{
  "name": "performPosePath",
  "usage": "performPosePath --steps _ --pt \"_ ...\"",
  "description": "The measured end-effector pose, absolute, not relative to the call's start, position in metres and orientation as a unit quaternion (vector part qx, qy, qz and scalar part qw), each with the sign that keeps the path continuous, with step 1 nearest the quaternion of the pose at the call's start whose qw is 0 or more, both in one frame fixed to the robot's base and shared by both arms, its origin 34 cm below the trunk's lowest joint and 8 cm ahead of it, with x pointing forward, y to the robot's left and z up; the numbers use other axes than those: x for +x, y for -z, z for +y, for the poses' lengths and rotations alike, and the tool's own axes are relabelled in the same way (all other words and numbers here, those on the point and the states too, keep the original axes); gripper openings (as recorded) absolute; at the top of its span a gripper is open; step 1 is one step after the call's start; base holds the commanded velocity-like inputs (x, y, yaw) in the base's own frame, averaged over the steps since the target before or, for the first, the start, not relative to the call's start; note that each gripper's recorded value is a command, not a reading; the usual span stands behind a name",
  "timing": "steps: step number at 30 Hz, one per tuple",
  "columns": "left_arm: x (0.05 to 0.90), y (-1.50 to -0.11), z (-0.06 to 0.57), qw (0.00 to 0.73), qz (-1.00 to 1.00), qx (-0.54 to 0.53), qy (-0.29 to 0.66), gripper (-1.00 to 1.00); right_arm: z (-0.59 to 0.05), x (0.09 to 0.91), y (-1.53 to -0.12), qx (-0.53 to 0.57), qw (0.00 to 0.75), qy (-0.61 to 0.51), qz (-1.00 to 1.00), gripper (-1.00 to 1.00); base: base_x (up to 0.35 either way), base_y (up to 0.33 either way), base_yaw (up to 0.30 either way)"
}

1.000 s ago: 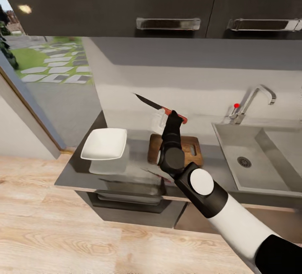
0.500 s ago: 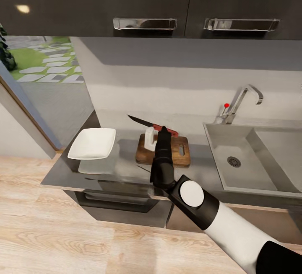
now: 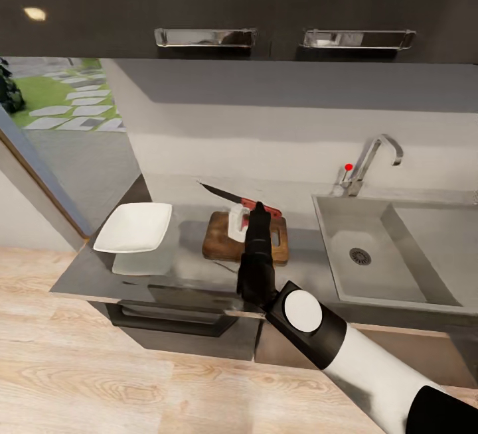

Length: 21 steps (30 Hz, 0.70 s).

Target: In the kitchen, take the Vidalia onion out of the sink, dice it on the chopping board with the paring knife, put the diced onion into the bowl on the countertop, then place both the paring knife and the chopping board into the sink.

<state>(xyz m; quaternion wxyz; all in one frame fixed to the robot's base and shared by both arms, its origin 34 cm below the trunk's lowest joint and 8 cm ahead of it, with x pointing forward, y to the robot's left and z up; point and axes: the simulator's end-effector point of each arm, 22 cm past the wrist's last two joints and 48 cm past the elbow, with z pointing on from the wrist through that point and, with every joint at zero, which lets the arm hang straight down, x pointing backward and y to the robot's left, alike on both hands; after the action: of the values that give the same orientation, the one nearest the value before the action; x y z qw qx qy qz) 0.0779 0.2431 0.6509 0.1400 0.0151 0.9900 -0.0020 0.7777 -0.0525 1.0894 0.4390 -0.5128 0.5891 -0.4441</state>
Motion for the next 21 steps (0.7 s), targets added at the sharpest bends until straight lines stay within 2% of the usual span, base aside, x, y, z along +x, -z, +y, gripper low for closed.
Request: performPosePath --steps 11,21 --pt "0.078 -0.651 0.242 0.14 0.99 0.015 0.003 1.0 -0.044 0.773 -1.089 -0.513 0.443 0.436 0.592 -1.0 0.0 -0.293 0.0" --pt "0.078 -0.651 0.243 0.14 0.99 0.015 0.003 1.0 -0.031 0.767 -1.08 -0.518 0.441 0.423 0.599 -1.0 0.0 -0.037 0.0"
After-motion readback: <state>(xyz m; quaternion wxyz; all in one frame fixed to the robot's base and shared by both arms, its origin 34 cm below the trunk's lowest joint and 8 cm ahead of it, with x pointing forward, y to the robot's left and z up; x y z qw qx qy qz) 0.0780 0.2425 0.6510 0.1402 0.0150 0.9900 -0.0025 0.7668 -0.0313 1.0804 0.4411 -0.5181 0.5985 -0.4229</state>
